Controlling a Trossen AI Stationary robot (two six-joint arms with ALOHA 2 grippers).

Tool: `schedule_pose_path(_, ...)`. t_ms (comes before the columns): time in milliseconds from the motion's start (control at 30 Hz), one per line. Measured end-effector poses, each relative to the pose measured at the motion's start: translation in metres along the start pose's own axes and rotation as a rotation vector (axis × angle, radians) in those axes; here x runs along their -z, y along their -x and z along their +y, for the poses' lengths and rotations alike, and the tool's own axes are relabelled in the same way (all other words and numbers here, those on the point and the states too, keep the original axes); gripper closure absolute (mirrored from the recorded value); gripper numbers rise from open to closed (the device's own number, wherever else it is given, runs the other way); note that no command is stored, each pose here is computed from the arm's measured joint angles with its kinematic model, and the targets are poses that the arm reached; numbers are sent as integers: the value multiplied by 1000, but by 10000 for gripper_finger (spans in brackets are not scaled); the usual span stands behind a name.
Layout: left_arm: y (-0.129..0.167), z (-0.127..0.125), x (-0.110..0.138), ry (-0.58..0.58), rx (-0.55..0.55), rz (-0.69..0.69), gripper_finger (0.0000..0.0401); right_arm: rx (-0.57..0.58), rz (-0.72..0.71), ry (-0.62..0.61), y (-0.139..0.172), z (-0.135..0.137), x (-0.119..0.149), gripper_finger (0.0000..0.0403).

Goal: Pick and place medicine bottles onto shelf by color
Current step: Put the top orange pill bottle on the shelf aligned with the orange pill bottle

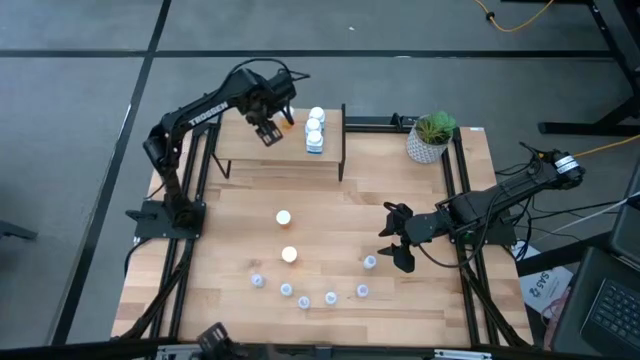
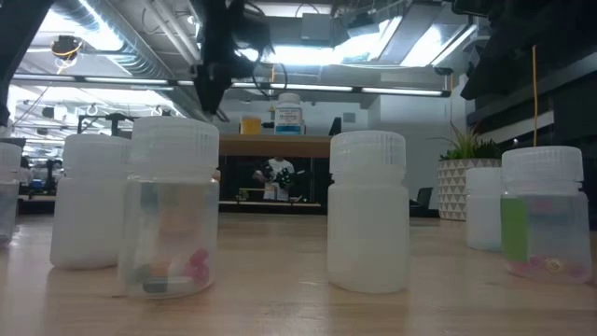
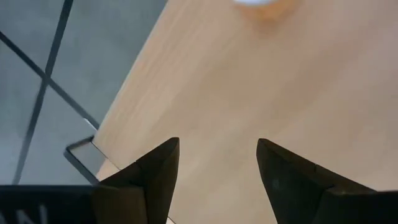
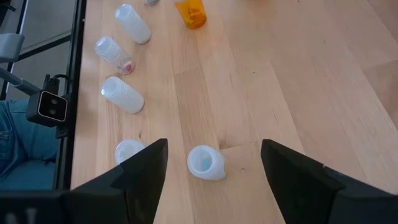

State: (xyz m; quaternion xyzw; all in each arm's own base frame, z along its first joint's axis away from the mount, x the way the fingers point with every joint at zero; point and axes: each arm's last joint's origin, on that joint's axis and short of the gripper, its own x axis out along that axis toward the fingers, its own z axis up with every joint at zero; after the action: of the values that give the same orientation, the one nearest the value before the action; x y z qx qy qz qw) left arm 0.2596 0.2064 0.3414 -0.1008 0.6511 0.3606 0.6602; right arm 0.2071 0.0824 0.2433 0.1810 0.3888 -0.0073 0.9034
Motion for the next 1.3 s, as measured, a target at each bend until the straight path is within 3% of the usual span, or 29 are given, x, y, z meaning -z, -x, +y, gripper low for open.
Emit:
schedule_pose_path(233, 20, -26, 3, -127, 43, -99, 193, 1, -1, 0, 0, 0, 0, 142)
schedule_pose_path(600, 30, -62, -21, -200, 48, -343, 193, 1, -2, -1, 0, 0, 0, 142)
schedule_pose_path(1300, 11, -70, -43, -221, -4, -388, 193, 2, -2, -1, 0, 0, 0, 142)
